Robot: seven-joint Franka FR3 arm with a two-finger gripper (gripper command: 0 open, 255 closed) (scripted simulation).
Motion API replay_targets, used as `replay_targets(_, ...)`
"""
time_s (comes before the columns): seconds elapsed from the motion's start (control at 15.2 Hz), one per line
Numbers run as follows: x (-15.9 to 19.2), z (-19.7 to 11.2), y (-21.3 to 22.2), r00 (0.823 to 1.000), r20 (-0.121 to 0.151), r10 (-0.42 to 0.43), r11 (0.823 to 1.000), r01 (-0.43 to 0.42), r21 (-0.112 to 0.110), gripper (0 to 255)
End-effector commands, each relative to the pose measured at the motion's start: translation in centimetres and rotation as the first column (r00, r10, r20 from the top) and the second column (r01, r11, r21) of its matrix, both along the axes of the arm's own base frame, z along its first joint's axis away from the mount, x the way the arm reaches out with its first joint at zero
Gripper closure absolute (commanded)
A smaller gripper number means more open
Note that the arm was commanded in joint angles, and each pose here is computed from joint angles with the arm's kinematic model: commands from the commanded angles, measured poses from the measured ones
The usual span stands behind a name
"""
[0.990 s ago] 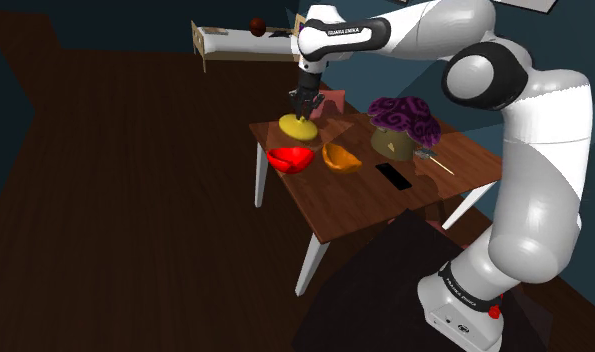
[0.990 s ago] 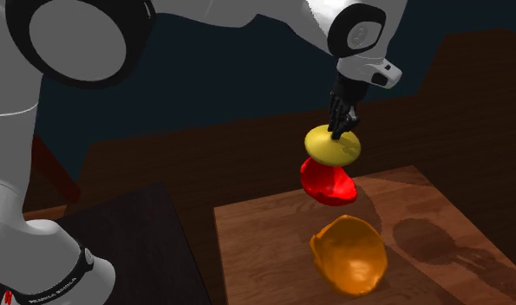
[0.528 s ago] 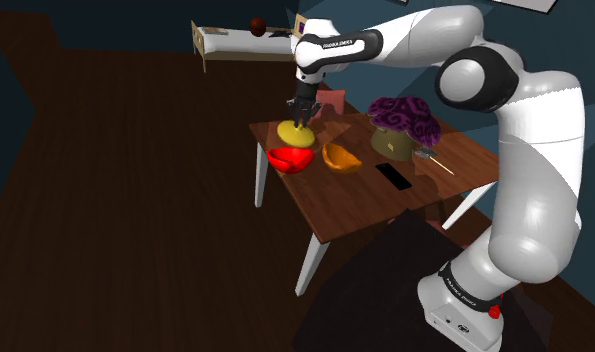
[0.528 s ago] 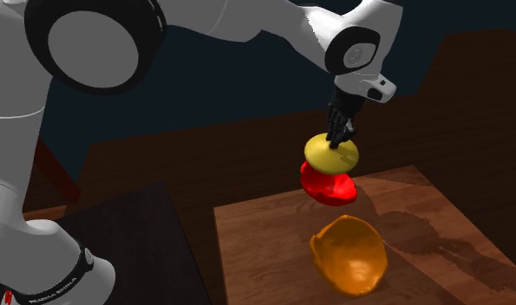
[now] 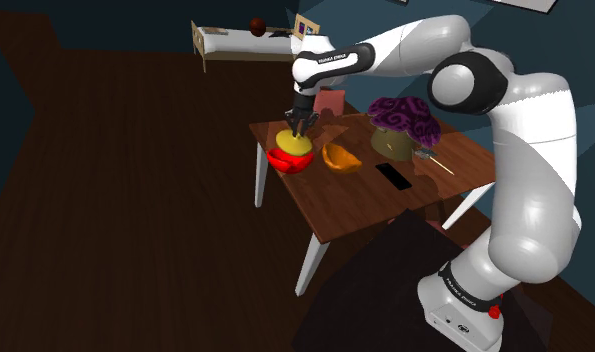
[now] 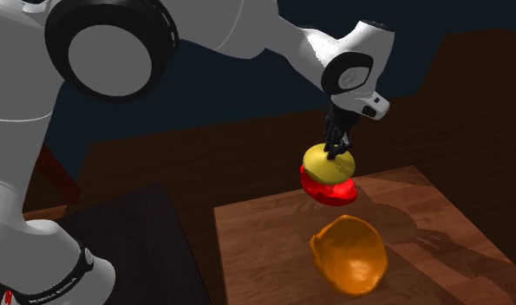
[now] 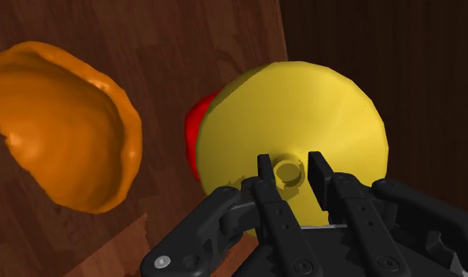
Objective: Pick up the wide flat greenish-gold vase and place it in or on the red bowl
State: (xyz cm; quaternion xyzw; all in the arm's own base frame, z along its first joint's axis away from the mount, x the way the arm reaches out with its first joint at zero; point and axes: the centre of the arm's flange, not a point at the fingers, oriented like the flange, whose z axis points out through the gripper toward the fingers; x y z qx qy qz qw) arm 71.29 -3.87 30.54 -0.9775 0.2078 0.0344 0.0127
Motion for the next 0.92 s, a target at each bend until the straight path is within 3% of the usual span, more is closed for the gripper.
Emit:
replay_targets(0.0,-0.1,-1.0,0.1,1.0,0.001,0.0,1.0,0.0,0.0,255)
replay_targets(0.26,-0.1,-3.1,0.1,1.0,0.001,0.0,1.0,0.0,0.0,255)
replay_targets(0.79,0.0,-3.1,0.1,1.0,0.001,0.0,1.0,0.0,0.0,255)
replay_targets(0.86,0.0,-3.1,0.1,1.0,0.001,0.0,1.0,0.0,0.0,0)
